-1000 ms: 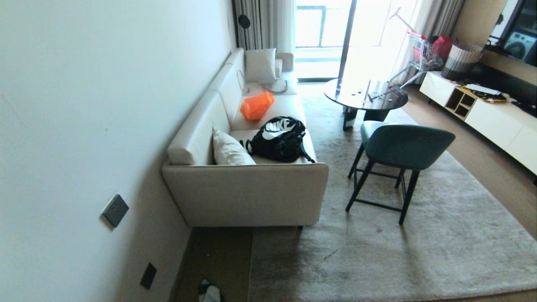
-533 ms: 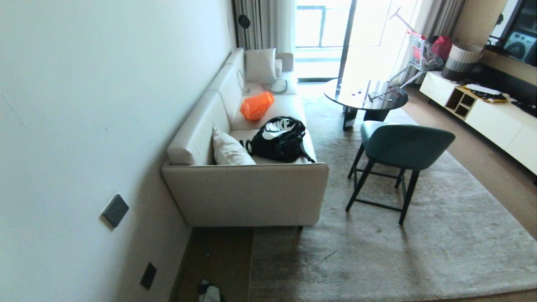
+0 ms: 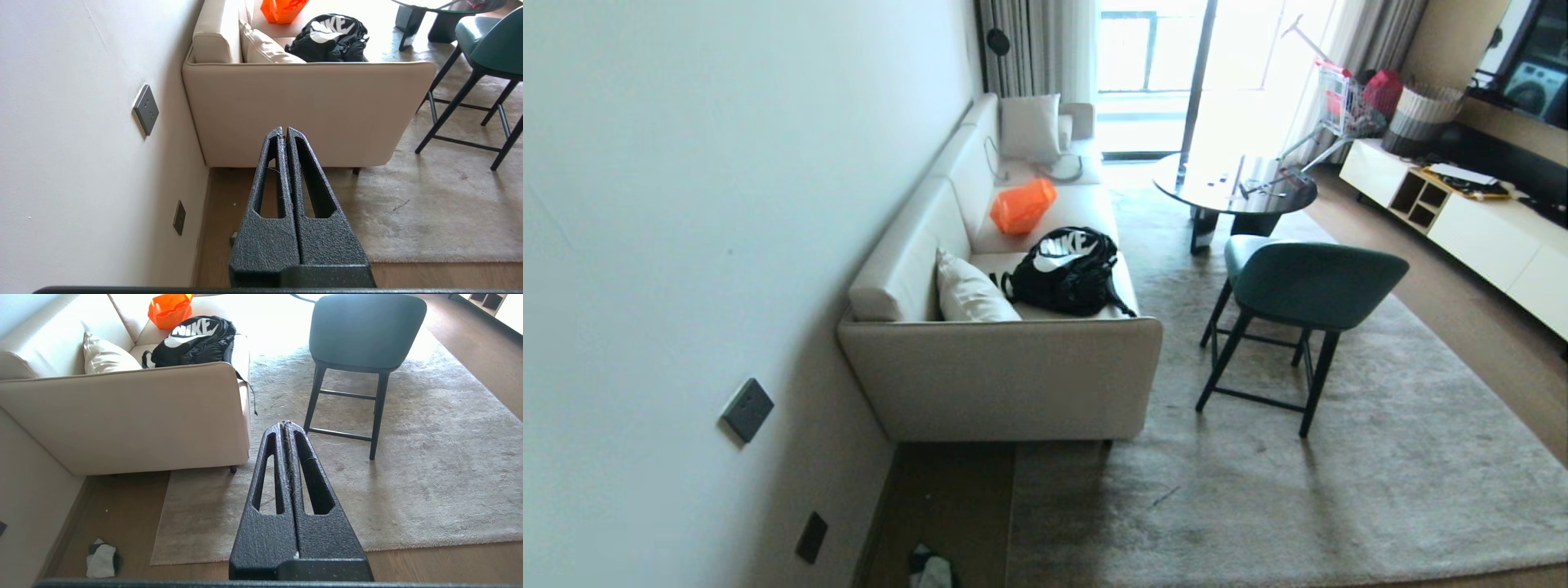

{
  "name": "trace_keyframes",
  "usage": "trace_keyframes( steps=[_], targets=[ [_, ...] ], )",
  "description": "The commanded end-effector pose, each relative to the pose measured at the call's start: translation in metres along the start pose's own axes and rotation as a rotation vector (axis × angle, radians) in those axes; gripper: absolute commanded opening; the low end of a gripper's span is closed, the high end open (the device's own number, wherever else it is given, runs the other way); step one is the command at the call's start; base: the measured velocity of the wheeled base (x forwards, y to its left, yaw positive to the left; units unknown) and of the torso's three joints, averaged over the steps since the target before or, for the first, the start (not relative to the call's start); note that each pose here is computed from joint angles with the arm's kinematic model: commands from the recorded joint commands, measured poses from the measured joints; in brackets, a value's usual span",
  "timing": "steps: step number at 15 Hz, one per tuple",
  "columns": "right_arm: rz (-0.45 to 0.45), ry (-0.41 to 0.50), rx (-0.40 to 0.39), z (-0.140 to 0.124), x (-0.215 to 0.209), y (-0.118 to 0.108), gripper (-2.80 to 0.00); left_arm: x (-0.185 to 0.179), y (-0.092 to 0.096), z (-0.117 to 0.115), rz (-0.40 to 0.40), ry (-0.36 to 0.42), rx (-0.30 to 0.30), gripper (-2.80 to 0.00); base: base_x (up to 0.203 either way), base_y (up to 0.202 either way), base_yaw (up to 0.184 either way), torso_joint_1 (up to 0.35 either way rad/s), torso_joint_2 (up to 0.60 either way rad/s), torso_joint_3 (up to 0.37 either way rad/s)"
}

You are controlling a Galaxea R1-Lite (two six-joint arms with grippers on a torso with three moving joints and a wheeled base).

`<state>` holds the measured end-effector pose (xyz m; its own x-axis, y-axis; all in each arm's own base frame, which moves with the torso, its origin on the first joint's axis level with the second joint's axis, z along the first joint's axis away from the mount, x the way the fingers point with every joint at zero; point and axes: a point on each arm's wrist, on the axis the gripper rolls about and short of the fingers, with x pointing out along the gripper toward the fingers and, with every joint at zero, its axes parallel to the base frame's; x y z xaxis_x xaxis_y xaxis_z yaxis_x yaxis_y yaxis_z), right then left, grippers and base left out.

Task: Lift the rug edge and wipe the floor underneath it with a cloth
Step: Pick up the rag

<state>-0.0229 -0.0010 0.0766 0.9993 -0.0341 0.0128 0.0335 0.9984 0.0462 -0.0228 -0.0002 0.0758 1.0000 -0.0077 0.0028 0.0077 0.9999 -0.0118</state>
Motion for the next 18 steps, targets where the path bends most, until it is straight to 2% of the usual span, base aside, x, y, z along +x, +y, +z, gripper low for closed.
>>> trace_keyframes(
  steps=[1, 18],
  targets=[
    [0.0, 0.001, 0.0, 0.0001, 0.0001, 0.0, -2.8, 0.0, 0.0, 0.0002, 0.0, -0.002, 0.0, -2.8, 0.0, 0.0, 0.0, 0.0, 0.0, 0.0],
    [0.0, 0.001, 0.002, 0.0001, 0.0001, 0.0, -2.8, 0.0, 0.0, 0.0, 0.0, 0.0, 0.0, -2.8, 0.0, 0.0, 0.0, 0.0, 0.0, 0.0]
  ],
)
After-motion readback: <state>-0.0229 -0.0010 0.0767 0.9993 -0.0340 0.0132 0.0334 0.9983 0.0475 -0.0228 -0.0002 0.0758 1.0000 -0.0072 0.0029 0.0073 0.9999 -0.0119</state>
